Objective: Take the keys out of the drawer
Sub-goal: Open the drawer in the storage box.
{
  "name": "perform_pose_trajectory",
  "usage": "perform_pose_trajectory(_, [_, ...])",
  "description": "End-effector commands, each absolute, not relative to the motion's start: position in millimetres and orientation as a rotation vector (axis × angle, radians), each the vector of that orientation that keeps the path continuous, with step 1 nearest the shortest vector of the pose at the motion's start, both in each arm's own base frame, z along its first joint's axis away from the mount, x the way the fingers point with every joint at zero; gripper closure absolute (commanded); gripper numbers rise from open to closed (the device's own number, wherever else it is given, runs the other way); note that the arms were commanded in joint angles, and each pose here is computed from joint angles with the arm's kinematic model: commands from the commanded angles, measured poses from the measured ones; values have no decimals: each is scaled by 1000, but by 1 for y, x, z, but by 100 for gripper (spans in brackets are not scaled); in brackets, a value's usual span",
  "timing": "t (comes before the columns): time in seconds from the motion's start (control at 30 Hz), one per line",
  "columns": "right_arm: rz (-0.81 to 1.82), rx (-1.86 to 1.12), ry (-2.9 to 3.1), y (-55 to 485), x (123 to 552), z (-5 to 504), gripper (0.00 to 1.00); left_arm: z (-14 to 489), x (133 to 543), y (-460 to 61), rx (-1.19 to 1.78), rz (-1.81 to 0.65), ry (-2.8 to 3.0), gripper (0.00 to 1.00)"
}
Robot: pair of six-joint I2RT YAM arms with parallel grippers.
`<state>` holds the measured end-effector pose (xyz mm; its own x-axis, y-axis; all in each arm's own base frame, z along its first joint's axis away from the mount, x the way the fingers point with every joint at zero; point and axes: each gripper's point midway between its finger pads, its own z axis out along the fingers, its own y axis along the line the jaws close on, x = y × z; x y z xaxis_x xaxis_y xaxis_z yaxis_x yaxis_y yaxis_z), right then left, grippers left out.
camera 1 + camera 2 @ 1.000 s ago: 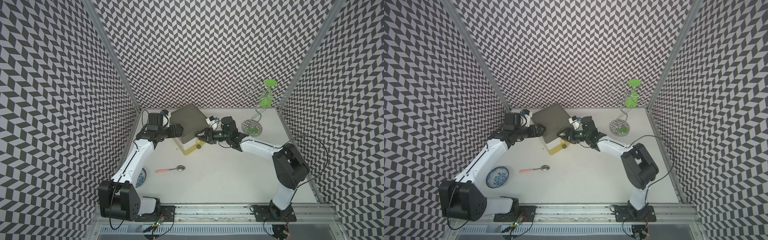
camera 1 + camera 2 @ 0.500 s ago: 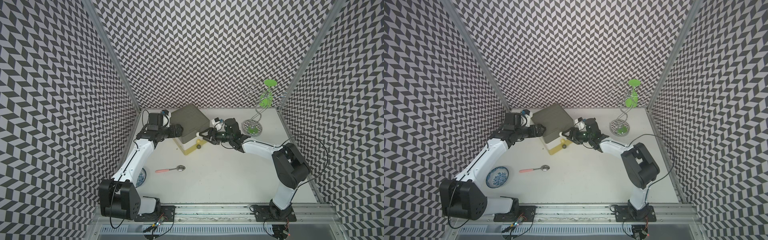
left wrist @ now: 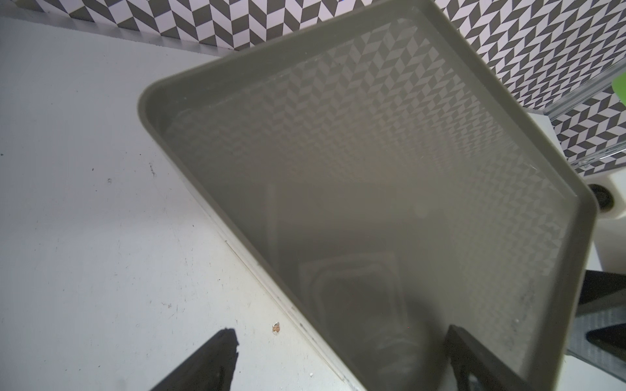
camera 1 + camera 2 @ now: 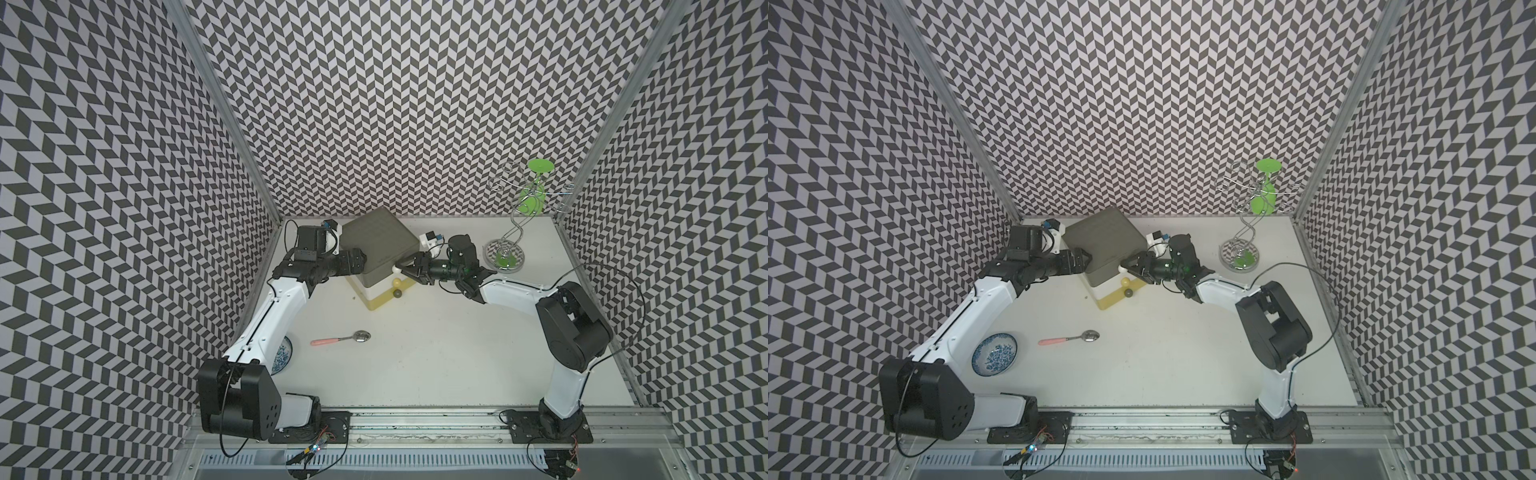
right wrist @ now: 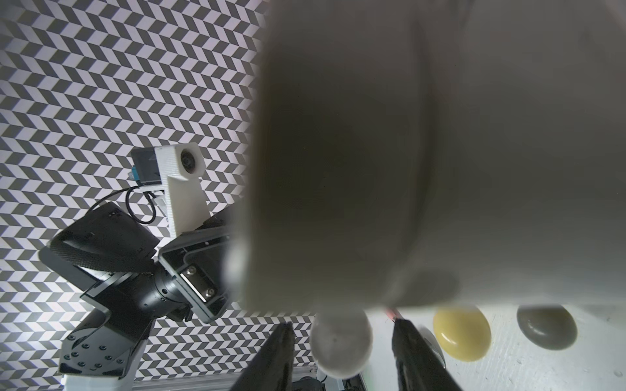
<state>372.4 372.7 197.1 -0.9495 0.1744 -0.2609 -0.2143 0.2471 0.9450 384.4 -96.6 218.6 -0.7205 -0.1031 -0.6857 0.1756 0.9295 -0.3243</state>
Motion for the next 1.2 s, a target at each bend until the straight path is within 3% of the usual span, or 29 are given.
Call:
perform_pose_trajectory(0.0, [1808,-66,2132,380,376,214,49,211,383,-93,51,-456,2352,1])
perform_pose_trajectory(0.27, [1853,15,2092,378,367,215,55,211,382,-94,48,-466,2352,1])
perform_pose_trajectory(0.57, [1866,3,2100,382,361,216,55,208,380,-96,51,-475,2359,1])
perform_pose_trajectory(0.87, [1860,-5,2099,383,363,219,71,204,377,-95,52,-464,2367,2])
perform_pose_trajectory(1.17, [1807,-23,2141,371,346,215,75,196,376,-92,43,-442,2397,2])
